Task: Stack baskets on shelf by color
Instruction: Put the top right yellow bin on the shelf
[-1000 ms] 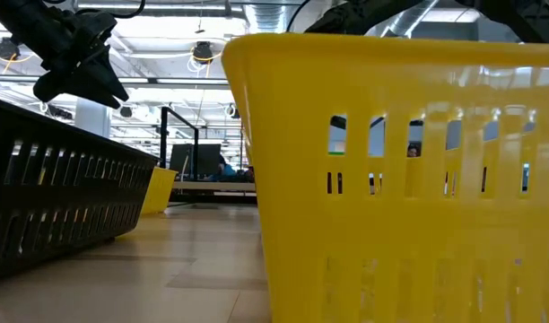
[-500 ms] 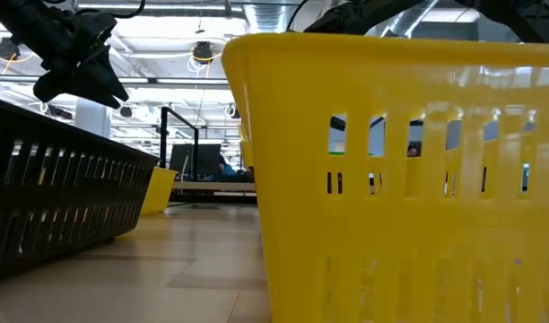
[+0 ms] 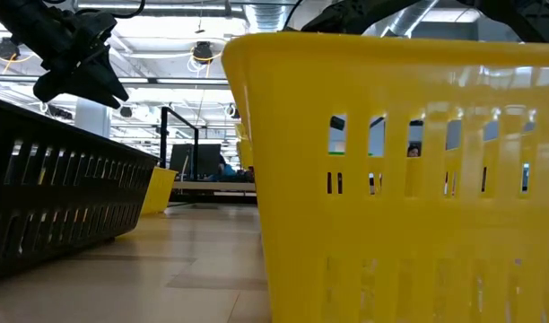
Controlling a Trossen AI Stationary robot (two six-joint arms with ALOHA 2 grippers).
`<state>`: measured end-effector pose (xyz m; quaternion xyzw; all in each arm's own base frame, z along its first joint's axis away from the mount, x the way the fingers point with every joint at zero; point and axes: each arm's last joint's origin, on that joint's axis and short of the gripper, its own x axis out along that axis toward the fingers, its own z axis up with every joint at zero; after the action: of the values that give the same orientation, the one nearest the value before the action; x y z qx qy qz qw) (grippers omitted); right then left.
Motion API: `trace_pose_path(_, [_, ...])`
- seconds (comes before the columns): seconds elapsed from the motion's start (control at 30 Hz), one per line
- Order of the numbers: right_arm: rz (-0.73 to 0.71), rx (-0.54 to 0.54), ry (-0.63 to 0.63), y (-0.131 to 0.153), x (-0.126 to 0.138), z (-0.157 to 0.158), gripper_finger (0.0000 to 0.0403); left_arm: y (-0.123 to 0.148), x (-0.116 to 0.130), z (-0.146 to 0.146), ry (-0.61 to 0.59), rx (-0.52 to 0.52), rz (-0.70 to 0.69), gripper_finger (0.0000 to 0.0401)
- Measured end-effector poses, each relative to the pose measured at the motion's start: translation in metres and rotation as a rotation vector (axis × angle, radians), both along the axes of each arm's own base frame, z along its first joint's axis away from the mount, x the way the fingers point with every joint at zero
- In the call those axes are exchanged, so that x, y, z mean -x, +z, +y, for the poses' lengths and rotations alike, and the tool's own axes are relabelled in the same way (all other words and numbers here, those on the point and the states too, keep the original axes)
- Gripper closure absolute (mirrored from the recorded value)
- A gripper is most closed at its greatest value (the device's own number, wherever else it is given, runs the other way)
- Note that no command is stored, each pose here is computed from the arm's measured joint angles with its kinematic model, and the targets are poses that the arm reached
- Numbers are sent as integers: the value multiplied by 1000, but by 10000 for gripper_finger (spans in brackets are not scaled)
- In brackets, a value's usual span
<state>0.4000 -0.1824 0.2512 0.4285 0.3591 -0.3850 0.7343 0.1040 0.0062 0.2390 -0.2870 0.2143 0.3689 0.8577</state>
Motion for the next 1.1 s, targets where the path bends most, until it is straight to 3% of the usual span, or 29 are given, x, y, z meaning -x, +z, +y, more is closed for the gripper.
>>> trace_pose_path(0.2, [3,5,5,0,1,-1,395,0,0,0,0,0,0,291])
trace_pose_path(0.5, [18,32,47,0,1,-3,345,0,0,0,9,10,-8,291])
trace_pose_path(1.1, [20,88,24,1,2,-8,340,0,0,0,21,21,-17,291])
